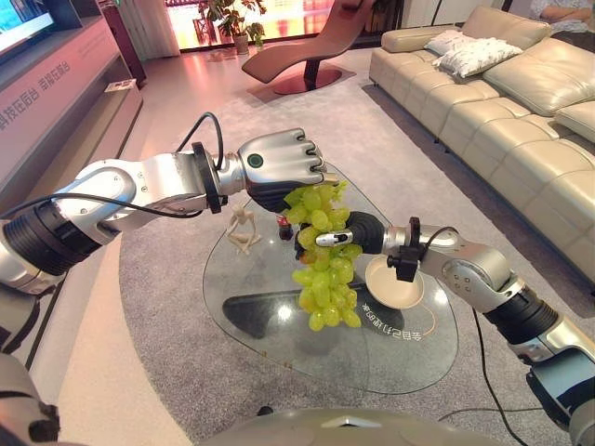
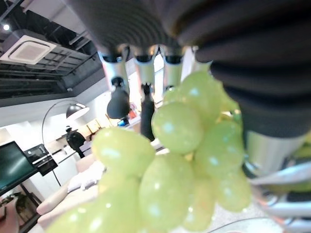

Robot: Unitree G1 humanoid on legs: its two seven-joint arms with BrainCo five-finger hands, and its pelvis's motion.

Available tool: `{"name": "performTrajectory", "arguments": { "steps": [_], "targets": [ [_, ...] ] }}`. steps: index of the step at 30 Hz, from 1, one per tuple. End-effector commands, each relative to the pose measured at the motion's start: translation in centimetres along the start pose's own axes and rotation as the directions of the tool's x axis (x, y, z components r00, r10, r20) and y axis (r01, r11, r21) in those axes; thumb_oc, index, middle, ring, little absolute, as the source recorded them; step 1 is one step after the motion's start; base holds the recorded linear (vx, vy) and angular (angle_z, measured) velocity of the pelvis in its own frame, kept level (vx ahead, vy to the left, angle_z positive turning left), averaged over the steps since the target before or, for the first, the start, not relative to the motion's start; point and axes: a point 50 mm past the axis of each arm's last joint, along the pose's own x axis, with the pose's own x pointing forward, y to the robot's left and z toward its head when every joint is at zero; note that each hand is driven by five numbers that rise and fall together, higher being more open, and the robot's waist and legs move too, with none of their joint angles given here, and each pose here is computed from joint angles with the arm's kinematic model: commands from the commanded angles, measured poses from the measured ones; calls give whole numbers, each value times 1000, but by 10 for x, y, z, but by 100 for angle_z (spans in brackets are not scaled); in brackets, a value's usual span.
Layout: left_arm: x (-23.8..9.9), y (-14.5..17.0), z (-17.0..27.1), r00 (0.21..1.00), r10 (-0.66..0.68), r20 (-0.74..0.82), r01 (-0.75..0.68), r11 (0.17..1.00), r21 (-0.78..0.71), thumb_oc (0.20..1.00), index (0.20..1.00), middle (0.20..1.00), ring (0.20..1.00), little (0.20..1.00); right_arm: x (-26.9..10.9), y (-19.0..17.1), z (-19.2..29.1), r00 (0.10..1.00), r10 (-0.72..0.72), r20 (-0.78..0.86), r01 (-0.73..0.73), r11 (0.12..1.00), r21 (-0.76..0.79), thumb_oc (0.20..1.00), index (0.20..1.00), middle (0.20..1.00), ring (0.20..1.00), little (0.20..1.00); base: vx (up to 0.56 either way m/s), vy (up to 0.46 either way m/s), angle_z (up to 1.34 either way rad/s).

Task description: Pick up fruits into the plate

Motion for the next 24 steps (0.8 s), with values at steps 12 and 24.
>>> {"name": "performTrajectory", "arguments": {
  "steps": [12,24],
  "targets": [
    [-4,40,-40,977,130,-169,-117,990,84,200,200,200,200,200,19,24,32,978,173,115,-163,983,-89,200,200,200,200,200,0,0,0],
    [-6,35,-38,978,117,-175,-112,993,41,1000,1000,1000,1000,1000,18,22,29,981,147,127,-140,988,-66,200,200,200,200,200,0,0,0]
  ]
}}
